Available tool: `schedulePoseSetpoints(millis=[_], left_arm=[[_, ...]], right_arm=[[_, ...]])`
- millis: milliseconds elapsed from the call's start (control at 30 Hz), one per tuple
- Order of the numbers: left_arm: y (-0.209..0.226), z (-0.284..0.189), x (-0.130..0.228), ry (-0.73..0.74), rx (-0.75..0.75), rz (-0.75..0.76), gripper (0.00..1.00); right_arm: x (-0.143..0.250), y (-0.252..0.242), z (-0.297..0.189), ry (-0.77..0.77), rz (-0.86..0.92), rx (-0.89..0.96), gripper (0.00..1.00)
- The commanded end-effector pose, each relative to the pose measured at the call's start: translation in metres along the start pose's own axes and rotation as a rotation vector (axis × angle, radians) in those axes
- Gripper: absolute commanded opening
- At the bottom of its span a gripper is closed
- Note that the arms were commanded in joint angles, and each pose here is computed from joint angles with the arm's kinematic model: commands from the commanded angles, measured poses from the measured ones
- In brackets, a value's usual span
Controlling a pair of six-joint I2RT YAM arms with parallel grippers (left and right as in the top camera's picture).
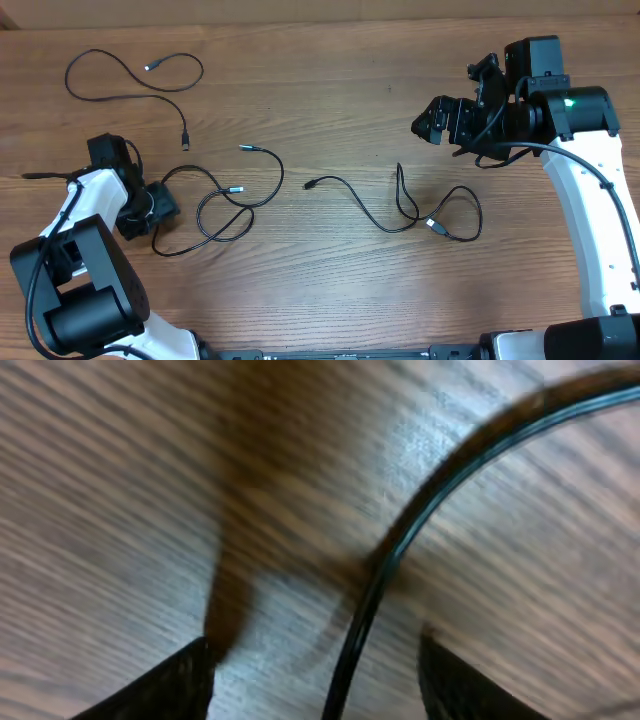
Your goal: Untangle cables
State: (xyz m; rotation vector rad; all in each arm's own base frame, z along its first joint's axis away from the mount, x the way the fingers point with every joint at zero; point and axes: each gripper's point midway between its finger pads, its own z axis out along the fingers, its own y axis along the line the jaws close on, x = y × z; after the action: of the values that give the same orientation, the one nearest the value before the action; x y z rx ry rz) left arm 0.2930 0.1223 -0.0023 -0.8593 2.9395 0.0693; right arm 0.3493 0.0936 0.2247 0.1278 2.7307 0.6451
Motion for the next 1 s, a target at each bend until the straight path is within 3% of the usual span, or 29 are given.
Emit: schedulePoseSetpoints(millis=[0,133,300,333,467,633,833,967], left_arm=[[0.005,0.019,0.015,0.072,-0.029,-0.002,0.60],[0.005,0.019,0.013,0.063,-0.031,0.005,0.43],[0.005,0.019,0.009,0.045,-0.034,0.009,0.06],[0.005,0.019,0.008,0.043,-0.033,0.008,0.04],[0.005,0.015,0.005,0.039,-0.032,0.008,0.04],[0.002,-0.034,-0.014,0.046,-0.028,-0.050,0.04],[-0.028,-0.147,-0.051,-0.058,0.137,0.046,0.04],[-0.047,-0.243,-0.080,-0.294,0.231,0.200,0.04]], right_arm=[[-0.001,-0.001,0.002,-0.005,-0.005,0.007,0.99],[-0.003,0.000,0.002,-0.011,-0.008,0.006,1.00],[-0.003,0.000,0.002,-0.011,-0.008,0.006,1.00],[-0.003,0.000,0.001,-0.011,-0.008,0.006,1.00],[-0.003,0.000,0.002,-0.011,-0.008,0.006,1.00],[-0.003,0.000,0.001,-0.012,-0.008,0.006,1.00],[-0.003,0.000,0.001,-0.012,-0.008,0.005,1.00],[-0.003,0.000,0.002,-0.011,-0.007,0.006,1.00]])
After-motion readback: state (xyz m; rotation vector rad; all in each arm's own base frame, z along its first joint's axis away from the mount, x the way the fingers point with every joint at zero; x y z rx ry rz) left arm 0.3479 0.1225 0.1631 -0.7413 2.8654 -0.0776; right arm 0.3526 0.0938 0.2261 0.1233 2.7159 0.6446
